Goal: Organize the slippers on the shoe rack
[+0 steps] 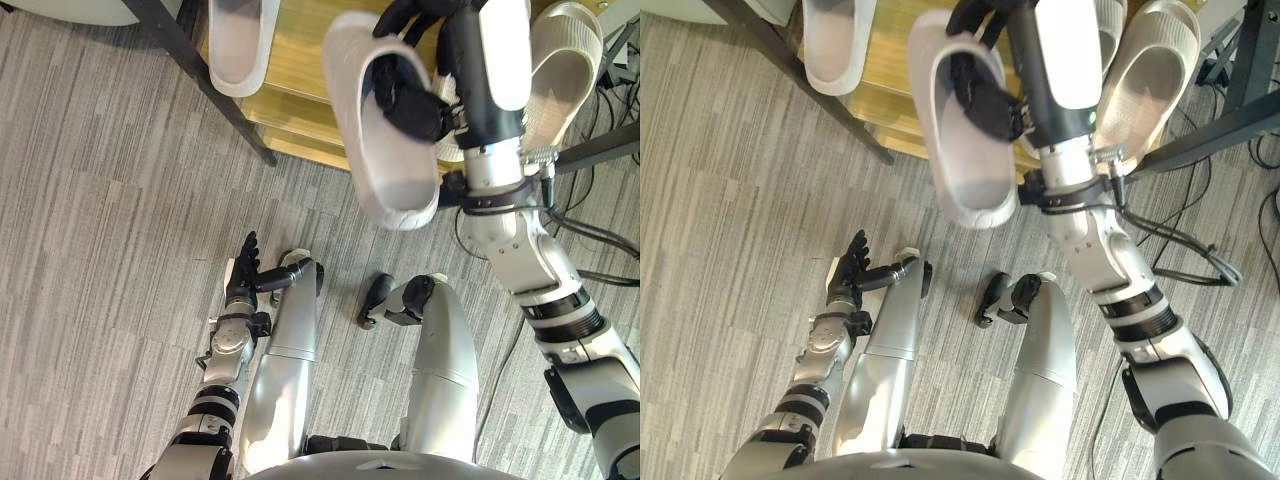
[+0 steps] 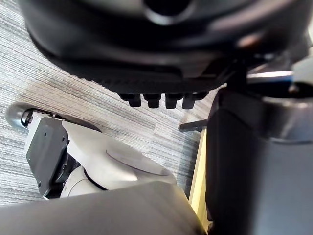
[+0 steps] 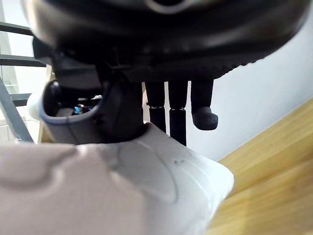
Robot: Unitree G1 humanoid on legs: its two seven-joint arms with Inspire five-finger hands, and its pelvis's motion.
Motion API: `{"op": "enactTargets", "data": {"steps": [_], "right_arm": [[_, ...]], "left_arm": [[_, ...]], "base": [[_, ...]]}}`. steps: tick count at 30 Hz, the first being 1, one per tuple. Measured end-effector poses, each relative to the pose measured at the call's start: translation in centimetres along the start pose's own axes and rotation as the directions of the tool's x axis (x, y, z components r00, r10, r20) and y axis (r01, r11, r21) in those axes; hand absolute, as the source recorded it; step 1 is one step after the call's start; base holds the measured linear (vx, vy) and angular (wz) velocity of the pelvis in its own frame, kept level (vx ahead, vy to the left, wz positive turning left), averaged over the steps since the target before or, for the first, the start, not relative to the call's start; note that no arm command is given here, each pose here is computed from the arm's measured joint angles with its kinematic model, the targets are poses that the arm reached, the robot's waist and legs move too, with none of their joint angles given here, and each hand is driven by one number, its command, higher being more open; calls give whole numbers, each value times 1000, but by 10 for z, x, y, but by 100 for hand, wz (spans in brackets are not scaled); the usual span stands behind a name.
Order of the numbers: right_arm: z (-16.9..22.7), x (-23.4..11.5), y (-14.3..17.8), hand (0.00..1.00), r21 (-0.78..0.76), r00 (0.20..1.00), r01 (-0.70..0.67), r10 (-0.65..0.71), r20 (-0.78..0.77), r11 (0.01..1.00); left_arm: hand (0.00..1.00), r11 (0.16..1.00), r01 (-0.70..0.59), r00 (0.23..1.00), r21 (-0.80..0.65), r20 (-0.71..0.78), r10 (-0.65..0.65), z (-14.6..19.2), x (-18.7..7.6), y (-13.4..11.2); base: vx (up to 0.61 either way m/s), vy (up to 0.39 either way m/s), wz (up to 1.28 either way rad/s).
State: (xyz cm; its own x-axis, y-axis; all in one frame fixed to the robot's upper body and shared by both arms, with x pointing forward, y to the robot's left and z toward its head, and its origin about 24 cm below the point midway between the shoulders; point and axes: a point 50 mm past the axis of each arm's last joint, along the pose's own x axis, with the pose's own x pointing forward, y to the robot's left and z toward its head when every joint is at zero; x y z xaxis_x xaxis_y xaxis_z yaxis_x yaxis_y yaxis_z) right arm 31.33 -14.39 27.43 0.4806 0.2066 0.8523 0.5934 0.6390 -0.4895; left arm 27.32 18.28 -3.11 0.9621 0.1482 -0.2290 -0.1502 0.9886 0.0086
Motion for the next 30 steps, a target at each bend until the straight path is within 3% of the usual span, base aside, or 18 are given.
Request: {"op": "enactTargets", "data": {"steps": [16, 17, 30], "right_arm": [[-44, 30, 6, 0, -128, 980, 17, -42, -195, 992], [-43, 32, 7, 100, -123, 978, 29, -54, -201, 992], [-49, 35, 25, 100, -31, 937, 79, -84, -340, 996]], "left_arm": [[100, 999, 34, 999, 18, 40, -34, 8, -1, -15], [100, 999, 32, 999, 19, 41, -33, 8, -1, -16], [100, 1000, -27, 1000, 3, 13, 27, 2, -2, -19]], "base": [[50, -49, 15], [31, -37, 10], [24, -27, 6]]}}
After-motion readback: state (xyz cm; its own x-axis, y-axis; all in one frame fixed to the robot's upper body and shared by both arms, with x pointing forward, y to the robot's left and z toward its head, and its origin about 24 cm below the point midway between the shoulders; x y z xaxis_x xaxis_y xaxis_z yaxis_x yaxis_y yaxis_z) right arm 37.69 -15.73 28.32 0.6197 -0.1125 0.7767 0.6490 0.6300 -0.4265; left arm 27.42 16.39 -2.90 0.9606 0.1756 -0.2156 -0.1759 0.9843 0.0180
